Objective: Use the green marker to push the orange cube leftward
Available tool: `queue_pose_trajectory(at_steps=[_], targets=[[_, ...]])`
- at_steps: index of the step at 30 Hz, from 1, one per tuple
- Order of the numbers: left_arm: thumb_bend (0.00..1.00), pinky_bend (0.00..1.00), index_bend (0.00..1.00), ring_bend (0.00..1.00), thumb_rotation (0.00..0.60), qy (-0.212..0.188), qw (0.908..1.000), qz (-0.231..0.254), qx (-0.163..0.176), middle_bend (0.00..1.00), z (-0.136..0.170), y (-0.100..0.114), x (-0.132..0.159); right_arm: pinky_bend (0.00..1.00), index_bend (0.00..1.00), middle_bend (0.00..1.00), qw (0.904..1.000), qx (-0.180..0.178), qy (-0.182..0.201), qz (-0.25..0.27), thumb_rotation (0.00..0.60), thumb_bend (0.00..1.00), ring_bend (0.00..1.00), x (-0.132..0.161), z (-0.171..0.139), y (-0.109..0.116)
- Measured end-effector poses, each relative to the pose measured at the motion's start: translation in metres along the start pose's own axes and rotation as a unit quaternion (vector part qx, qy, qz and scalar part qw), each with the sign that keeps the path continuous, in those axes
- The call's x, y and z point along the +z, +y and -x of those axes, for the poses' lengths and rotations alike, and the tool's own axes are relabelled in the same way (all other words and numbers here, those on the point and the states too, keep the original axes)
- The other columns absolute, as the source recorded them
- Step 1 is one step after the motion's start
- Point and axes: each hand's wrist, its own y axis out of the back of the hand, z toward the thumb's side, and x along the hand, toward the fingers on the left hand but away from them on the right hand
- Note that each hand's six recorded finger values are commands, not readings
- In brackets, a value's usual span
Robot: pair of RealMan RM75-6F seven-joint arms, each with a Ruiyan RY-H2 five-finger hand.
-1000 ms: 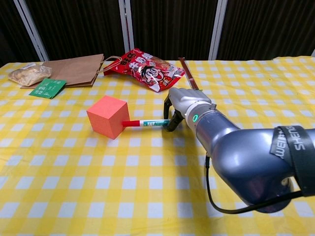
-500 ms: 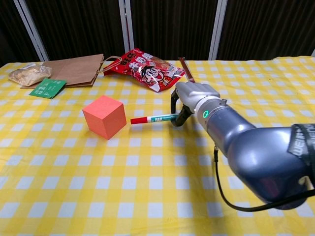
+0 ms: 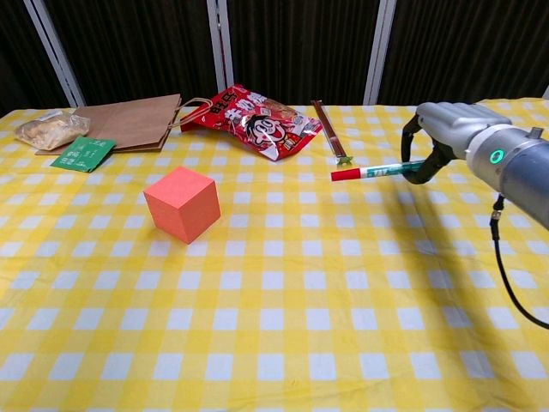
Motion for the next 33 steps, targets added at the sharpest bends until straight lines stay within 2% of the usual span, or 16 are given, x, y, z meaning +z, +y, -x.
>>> queue_pose_trajectory(at_steps=[5, 14, 17, 25, 28, 33], targets=[[0.02, 0.0, 0.0, 0.0, 0.6, -0.002, 1.0, -0.008, 0.001, 0.0, -0.001, -0.002, 0.002, 0.02, 0.62, 0.22, 0.9996, 0.015, -0.023, -0.002, 0.6, 0.58, 0.03, -0.039, -0.001, -0.003], [0.02, 0.0, 0.0, 0.0, 0.6, -0.001, 0.9999, -0.015, 0.006, 0.0, -0.004, -0.005, 0.005, 0.02, 0.6, 0.22, 0.9981, 0.034, -0.049, -0.018, 0.6, 0.58, 0.03, -0.082, 0.003, -0.019], [0.02, 0.0, 0.0, 0.0, 0.6, 0.001, 0.9999, -0.016, 0.007, 0.0, -0.005, -0.005, 0.005, 0.02, 0.53, 0.22, 0.9974, 0.041, -0.053, -0.027, 0.6, 0.58, 0.03, -0.09, 0.002, -0.024], [0.02, 0.0, 0.0, 0.0, 0.6, 0.004, 0.9998, -0.016, 0.01, 0.0, -0.005, -0.005, 0.004, 0.0, 0.21, 0.14, 0.9957, 0.055, -0.063, -0.04, 0.6, 0.58, 0.0, -0.104, -0.002, -0.027], [0.02, 0.0, 0.0, 0.0, 0.6, 0.005, 0.9998, -0.017, 0.013, 0.0, -0.005, -0.004, 0.004, 0.0, 0.16, 0.14, 0.9956, 0.054, -0.063, -0.043, 0.6, 0.58, 0.0, -0.105, -0.005, -0.023], [0.02, 0.0, 0.0, 0.0, 0.6, 0.006, 0.9997, -0.018, 0.017, 0.0, -0.005, -0.003, 0.003, 0.0, 0.16, 0.13, 0.9967, 0.047, -0.06, -0.028, 0.6, 0.58, 0.0, -0.104, -0.016, -0.013]])
